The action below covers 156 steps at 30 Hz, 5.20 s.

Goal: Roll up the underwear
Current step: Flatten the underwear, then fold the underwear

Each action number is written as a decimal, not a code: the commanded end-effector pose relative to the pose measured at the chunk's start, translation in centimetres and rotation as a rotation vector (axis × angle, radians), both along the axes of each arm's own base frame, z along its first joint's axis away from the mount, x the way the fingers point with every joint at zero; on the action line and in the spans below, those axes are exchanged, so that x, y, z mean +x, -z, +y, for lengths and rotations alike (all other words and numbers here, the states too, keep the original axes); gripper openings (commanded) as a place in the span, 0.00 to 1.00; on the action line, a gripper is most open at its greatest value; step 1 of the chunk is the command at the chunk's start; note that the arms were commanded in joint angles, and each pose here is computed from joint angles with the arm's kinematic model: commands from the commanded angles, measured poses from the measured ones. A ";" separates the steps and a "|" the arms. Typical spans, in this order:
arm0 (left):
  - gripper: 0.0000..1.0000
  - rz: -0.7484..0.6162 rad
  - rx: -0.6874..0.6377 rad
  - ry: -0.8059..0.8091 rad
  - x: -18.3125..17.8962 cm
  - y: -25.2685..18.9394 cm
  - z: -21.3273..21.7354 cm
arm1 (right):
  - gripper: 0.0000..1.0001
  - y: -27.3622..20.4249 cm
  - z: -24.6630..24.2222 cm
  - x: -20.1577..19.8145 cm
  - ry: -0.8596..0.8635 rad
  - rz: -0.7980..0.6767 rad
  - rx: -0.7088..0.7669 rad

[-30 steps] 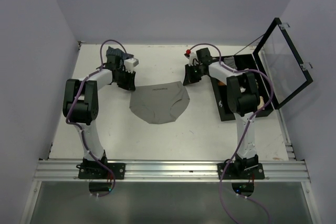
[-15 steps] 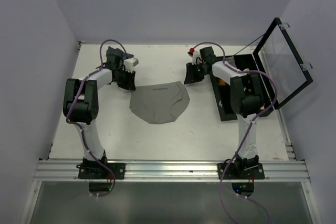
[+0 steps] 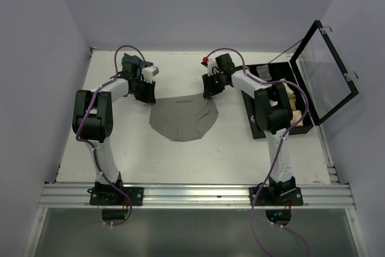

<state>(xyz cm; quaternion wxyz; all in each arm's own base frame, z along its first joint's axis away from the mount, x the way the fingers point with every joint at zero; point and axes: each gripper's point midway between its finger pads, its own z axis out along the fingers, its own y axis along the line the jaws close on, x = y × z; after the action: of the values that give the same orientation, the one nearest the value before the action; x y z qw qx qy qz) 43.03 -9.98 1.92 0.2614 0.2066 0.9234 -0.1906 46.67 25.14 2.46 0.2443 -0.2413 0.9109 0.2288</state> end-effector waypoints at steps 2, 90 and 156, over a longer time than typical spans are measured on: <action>0.29 0.081 0.018 -0.015 -1.2 2.3 0.7 | 0.31 0.8 -1.2 0.4 -0.016 -0.038 -0.095; 0.56 -0.318 0.075 0.190 -2.8 -8.8 -1.0 | 0.03 1.0 -3.1 -6.8 -0.149 0.102 -0.007; 0.50 -0.387 -0.040 0.534 7.1 -4.5 -12.9 | 0.36 -2.5 0.3 0.8 -0.200 -0.183 -0.023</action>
<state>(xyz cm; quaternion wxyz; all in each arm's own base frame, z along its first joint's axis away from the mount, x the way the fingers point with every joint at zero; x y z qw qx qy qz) 48.92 -21.56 5.03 0.3523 0.4671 0.7797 -0.2231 46.47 24.17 3.80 0.2796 -0.3452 0.8711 0.2095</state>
